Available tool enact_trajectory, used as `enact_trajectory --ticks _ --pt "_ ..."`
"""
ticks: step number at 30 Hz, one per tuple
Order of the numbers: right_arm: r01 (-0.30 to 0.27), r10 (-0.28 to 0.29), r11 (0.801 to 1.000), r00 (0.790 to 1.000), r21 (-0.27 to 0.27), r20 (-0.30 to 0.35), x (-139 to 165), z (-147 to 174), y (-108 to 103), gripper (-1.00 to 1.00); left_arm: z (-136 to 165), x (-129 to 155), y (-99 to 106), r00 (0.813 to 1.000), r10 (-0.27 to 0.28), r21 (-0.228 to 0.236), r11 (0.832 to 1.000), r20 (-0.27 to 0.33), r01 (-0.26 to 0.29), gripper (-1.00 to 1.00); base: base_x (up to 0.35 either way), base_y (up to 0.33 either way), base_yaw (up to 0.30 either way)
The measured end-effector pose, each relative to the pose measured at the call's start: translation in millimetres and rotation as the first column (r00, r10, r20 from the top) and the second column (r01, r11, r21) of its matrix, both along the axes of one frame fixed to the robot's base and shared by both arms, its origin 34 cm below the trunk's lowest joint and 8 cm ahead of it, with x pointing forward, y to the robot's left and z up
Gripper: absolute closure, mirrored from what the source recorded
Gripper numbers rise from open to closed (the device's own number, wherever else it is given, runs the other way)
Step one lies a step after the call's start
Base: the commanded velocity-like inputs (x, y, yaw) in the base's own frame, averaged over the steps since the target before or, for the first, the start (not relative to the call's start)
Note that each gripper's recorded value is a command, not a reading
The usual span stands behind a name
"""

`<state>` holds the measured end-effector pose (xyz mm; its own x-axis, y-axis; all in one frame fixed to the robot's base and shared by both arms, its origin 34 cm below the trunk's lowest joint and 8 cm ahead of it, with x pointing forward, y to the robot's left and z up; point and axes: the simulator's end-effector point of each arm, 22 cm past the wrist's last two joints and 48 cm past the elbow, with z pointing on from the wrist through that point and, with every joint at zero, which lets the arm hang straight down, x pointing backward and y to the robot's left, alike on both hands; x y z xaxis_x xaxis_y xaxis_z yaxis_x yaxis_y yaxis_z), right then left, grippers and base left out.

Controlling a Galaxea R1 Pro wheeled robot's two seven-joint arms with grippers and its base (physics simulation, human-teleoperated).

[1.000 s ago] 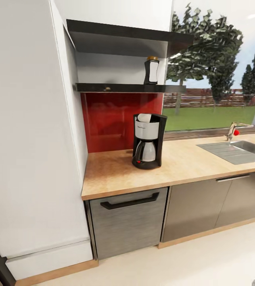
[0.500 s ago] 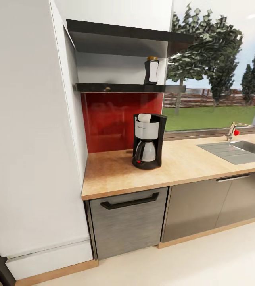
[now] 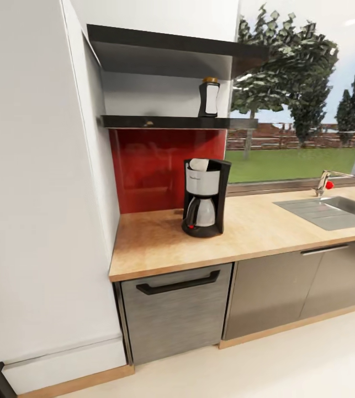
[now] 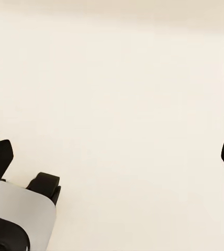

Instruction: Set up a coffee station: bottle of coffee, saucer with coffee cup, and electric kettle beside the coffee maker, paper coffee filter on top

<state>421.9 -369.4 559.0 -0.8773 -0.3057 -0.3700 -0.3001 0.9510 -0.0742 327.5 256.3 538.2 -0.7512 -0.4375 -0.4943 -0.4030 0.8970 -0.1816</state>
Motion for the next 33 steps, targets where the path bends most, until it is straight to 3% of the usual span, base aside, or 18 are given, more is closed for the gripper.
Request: enact_trajectory --ticks 13,27,28,30,33 --pt "0.006 -0.006 1.0 1.0 -0.019 0.005 -0.4 -0.5 -4.1 -1.0 -0.2 0.1 -3.2 1.0 -0.003 -0.003 1.0 -0.001 0.003 -1.0 0.046 -0.12 0.0" --pt "0.005 -0.004 0.999 1.0 -0.033 0.007 -0.3 -0.4 -7.4 -1.0 -0.5 -0.8 -3.7 1.0 -0.003 -0.003 1.0 -0.003 0.003 -1.0 0.0 -0.284 0.0" --pt "0.003 -0.003 1.0 1.0 -0.026 0.007 0.0 -1.2 -1.8 -1.0 -0.6 -1.0 -3.3 1.0 -0.003 -0.002 1.0 -0.003 0.003 -1.0 0.0 -0.304 0.0" --pt "-0.016 0.016 1.0 1.0 0.026 0.006 1.3 -6.5 40.9 -1.0 -0.6 -0.9 -3.6 1.0 -0.003 -0.003 1.0 -0.004 0.003 -1.0 0.0 -0.304 0.0" --pt "-0.017 0.017 0.999 1.0 0.035 0.006 1.3 -7.1 47.3 -1.0 -0.6 -0.8 -3.7 1.0 -0.003 -0.003 1.0 -0.003 0.003 -1.0 0.0 -0.304 0.0"
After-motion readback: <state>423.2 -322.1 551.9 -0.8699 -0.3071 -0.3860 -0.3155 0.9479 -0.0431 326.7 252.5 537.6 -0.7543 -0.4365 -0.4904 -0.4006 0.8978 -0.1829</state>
